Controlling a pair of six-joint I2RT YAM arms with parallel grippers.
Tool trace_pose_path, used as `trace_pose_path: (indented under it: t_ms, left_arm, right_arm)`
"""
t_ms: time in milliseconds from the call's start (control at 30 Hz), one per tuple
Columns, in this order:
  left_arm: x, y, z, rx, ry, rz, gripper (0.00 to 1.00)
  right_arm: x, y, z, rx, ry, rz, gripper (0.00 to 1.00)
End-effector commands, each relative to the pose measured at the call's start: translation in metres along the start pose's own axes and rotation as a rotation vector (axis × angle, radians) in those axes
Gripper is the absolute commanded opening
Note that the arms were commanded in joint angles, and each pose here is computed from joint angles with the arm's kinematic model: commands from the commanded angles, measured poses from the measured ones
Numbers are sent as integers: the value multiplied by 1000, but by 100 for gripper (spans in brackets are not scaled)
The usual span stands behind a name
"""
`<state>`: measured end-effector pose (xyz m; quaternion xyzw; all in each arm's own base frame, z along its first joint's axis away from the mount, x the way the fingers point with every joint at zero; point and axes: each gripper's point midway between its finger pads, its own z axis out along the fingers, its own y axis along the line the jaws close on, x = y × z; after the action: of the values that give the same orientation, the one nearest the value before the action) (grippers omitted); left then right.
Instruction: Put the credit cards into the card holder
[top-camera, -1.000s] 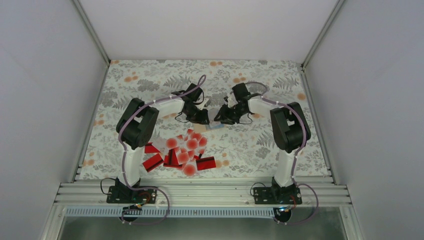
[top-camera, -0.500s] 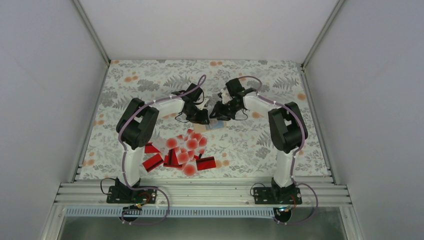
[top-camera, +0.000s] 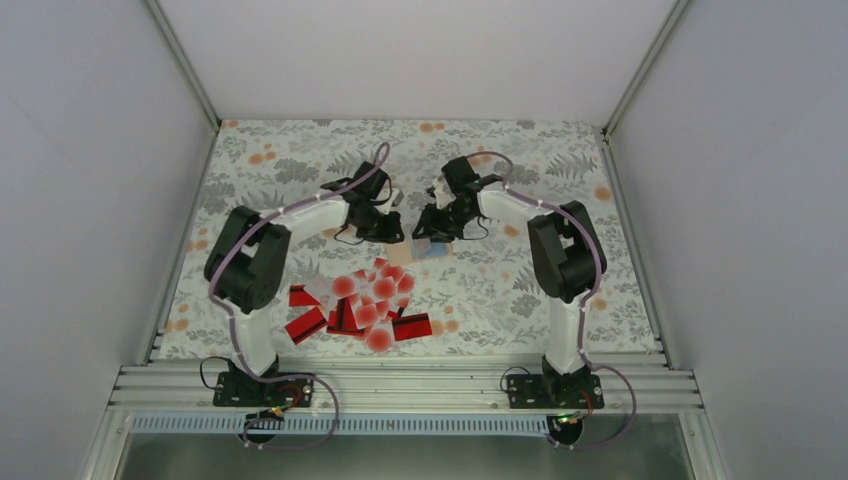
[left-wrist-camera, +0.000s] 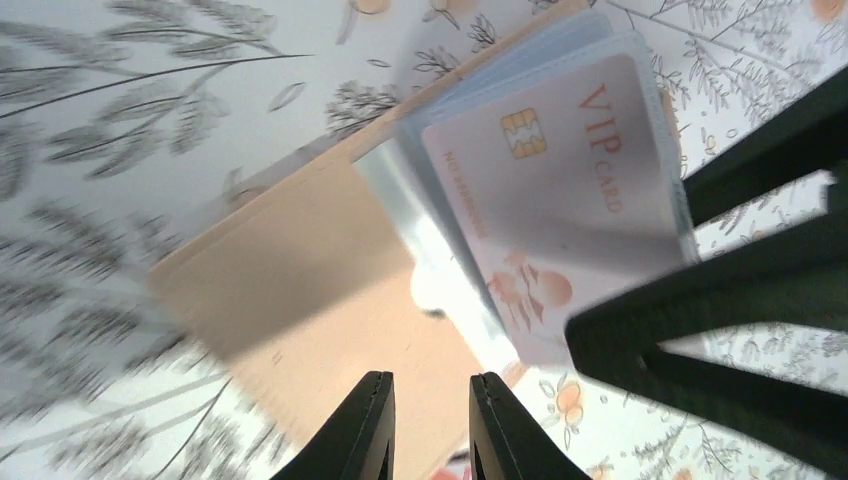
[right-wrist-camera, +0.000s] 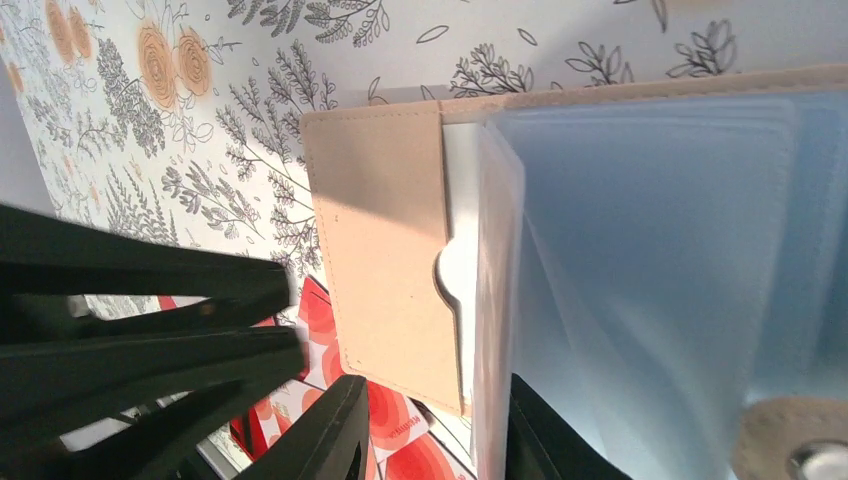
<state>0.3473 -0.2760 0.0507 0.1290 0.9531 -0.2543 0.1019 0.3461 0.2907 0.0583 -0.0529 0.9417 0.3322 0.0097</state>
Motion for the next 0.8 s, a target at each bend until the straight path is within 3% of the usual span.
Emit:
trace_pose_path:
  t_ms: [0,567,767]
  left_arm:
    - [-3,13,-33,-19,-76,-71,21]
    - [42,48,-83,-65,-145,-179,21]
    - [47,45,-105,-81,-192,-143,24]
  right_arm:
    - [-1,14,9,-23,23,-40,32]
    - [9,46,46,-78,114,-111,34]
    - [3,55,34,-73,86,-153,34]
